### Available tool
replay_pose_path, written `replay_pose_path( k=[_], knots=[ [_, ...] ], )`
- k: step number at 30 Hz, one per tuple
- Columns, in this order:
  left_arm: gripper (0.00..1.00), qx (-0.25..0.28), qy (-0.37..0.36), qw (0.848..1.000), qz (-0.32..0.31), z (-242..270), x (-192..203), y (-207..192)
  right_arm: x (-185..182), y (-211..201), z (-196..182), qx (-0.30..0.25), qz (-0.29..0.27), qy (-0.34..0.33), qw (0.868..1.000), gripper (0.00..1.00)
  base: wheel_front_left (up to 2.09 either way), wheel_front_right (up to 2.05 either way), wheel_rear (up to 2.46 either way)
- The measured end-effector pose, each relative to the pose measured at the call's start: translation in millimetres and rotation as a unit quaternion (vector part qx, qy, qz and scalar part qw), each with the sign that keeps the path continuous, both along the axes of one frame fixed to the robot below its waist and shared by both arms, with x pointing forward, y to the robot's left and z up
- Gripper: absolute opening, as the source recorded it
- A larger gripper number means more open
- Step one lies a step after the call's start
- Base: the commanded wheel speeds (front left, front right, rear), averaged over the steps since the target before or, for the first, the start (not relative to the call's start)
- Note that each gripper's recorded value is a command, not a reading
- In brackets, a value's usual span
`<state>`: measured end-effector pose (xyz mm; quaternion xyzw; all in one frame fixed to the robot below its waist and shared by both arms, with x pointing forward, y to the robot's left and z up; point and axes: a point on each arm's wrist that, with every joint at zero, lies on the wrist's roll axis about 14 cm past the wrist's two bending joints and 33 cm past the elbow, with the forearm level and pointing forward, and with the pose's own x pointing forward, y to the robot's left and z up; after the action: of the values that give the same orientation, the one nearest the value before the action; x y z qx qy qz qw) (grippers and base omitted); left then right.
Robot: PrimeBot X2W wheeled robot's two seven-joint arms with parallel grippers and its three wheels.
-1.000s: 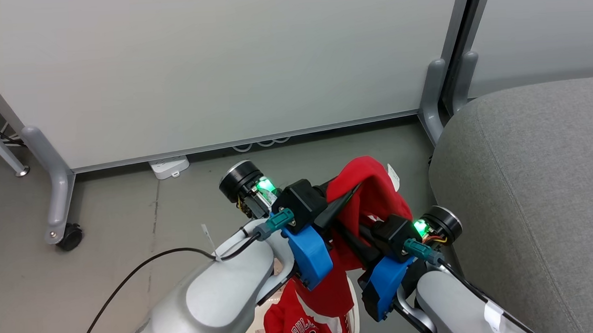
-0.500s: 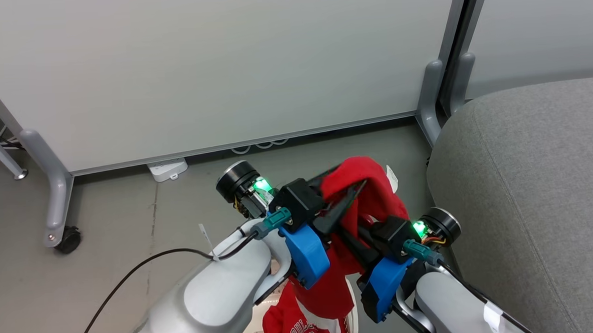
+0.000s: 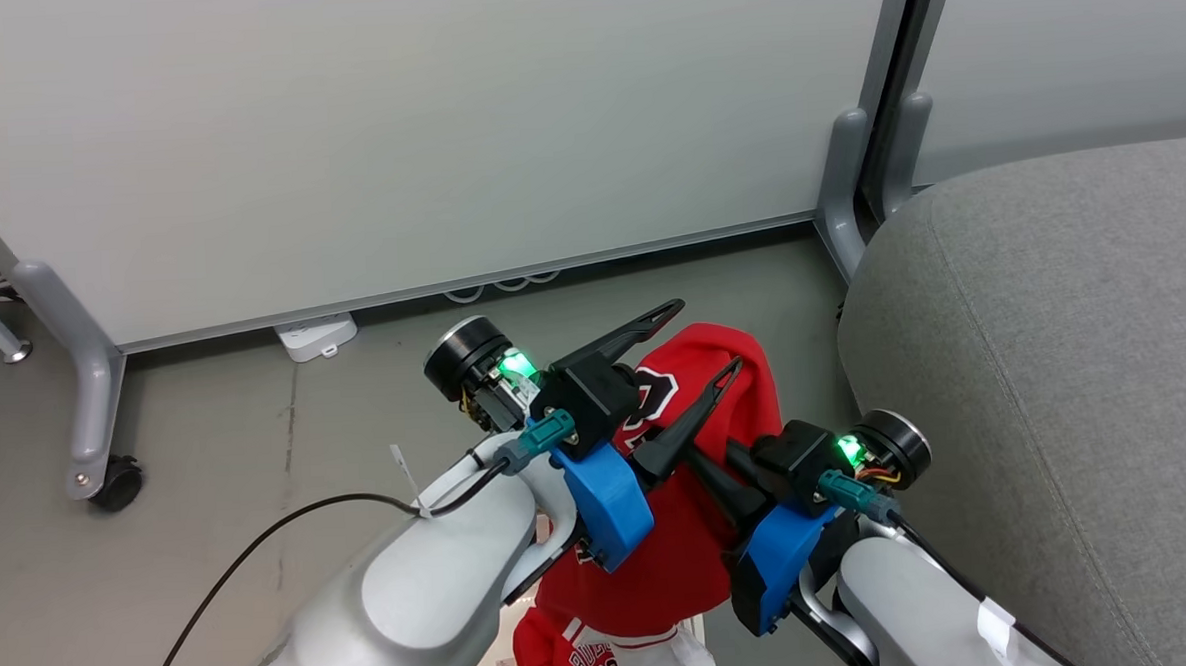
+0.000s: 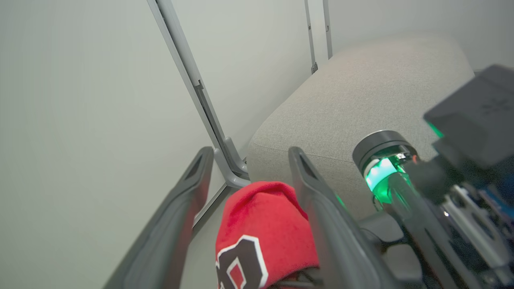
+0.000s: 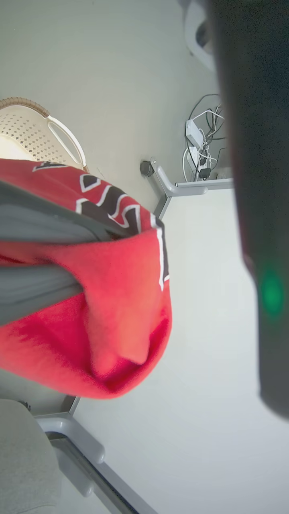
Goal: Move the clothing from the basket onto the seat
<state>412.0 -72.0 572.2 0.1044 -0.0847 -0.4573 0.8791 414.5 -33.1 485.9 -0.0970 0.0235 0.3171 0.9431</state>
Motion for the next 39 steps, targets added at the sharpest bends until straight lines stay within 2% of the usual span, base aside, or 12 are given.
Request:
replay_pose_path(
  k=[8,18,31,39],
  knots=[
    [1.00,0.002,0.006,1.000,-0.024,-7.6,0.6,-16.8,6.0,-32.0,0.9,0.011,-0.049,0.000,0.999,0.00,0.00,0.00,0.00],
    [1.00,0.002,0.019,0.997,-0.080,-20.7,-1.8,-54.5,14.6,-99.7,8.9,0.027,-0.149,-0.013,0.988,0.00,0.00,0.00,0.00],
    [1.00,0.001,0.041,0.987,-0.157,-42.3,-15.4,-103.7,-2.4,-195.0,8.8,0.038,-0.291,-0.020,0.956,0.00,0.00,0.00,0.00],
    [1.00,0.001,0.055,0.978,-0.200,-54.9,-28.1,-128.1,-22.3,-232.3,-0.4,0.036,-0.352,-0.011,0.935,0.00,0.00,0.00,0.00]
  ],
)
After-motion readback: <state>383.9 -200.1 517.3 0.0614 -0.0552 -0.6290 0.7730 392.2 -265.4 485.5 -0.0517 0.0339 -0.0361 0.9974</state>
